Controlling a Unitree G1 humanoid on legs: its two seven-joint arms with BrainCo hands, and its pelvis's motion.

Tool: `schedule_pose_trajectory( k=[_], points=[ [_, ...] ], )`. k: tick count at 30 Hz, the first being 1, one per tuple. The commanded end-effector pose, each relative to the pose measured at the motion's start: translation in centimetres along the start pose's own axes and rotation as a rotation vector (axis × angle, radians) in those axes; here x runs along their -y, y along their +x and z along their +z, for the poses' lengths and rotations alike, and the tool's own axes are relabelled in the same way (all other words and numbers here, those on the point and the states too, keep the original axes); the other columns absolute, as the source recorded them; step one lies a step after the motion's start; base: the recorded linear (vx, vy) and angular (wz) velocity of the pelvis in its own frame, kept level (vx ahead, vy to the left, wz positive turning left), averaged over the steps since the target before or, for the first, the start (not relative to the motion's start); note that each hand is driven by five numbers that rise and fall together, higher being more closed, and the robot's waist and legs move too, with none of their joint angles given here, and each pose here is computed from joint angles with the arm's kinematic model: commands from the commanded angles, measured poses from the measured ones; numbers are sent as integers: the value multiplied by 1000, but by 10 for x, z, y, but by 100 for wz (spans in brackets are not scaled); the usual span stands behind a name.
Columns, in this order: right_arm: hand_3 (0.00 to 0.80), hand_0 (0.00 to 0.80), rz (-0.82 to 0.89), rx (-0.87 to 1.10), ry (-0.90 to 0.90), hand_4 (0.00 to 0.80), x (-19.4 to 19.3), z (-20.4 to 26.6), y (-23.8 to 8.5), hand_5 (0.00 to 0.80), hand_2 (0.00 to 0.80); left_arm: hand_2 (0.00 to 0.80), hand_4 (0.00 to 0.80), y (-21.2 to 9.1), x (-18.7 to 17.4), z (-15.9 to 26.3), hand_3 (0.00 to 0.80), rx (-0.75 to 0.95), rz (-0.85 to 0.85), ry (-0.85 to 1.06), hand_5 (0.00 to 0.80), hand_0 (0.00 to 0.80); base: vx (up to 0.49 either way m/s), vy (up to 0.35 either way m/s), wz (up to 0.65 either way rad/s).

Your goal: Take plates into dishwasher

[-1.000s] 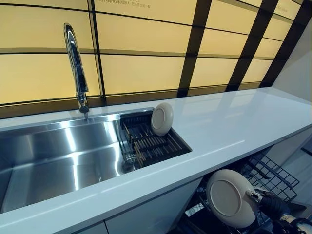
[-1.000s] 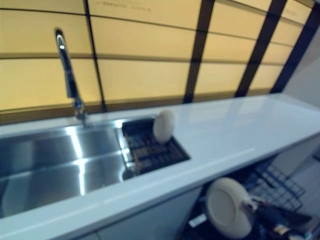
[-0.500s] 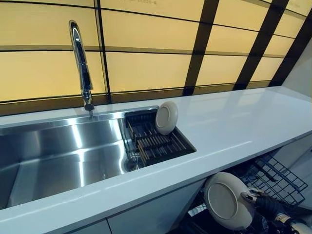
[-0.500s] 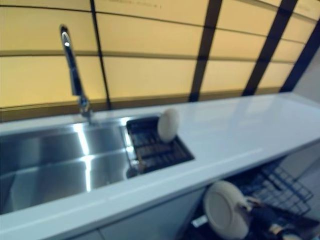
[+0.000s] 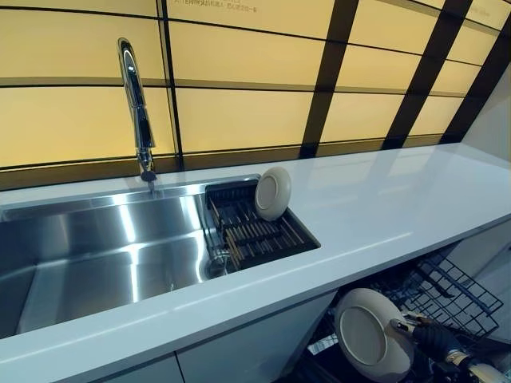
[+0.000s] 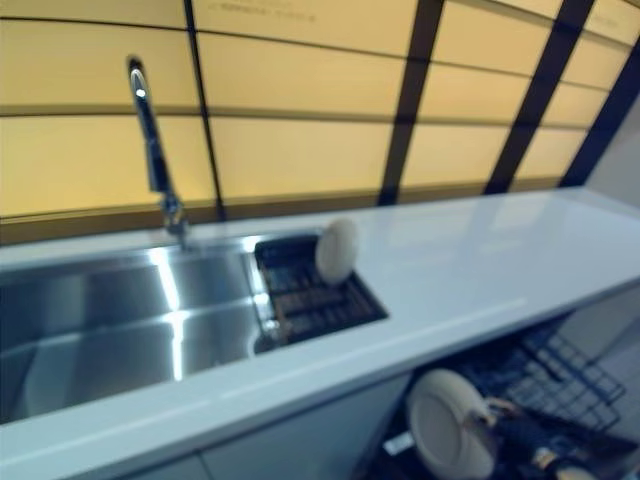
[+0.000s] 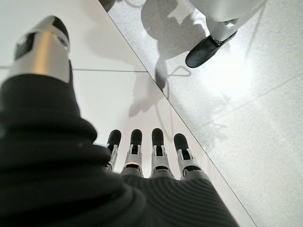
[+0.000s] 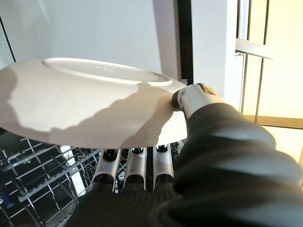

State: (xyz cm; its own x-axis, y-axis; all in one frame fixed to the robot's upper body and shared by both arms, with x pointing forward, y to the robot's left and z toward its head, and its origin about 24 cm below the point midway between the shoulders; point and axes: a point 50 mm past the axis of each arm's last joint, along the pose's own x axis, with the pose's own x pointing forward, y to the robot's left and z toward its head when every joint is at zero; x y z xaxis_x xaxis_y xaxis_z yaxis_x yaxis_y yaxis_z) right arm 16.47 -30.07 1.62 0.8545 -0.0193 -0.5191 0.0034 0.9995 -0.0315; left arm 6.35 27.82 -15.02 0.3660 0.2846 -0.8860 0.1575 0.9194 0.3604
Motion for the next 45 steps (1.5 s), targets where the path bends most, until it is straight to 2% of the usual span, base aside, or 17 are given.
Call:
schedule_pose_trajectory(
  k=[1, 25, 45],
  points=[
    [800, 800, 6, 192, -33, 800, -7, 46, 12, 800, 800, 0, 0, 4, -24, 30, 0, 93, 57, 56, 0, 0, 0, 0, 0],
    [800, 800, 70, -71, -34, 800, -23, -6, 32, 800, 800, 0, 0, 5, -25, 39, 0, 105, 45, 100, 0, 0, 7, -1, 5],
    [800, 800, -69, -295, 90, 800, -26, -73, 40, 800, 800, 0, 0, 5, -26, 43, 0, 117, 36, 140, 0, 0, 18, -7, 4]
  ],
)
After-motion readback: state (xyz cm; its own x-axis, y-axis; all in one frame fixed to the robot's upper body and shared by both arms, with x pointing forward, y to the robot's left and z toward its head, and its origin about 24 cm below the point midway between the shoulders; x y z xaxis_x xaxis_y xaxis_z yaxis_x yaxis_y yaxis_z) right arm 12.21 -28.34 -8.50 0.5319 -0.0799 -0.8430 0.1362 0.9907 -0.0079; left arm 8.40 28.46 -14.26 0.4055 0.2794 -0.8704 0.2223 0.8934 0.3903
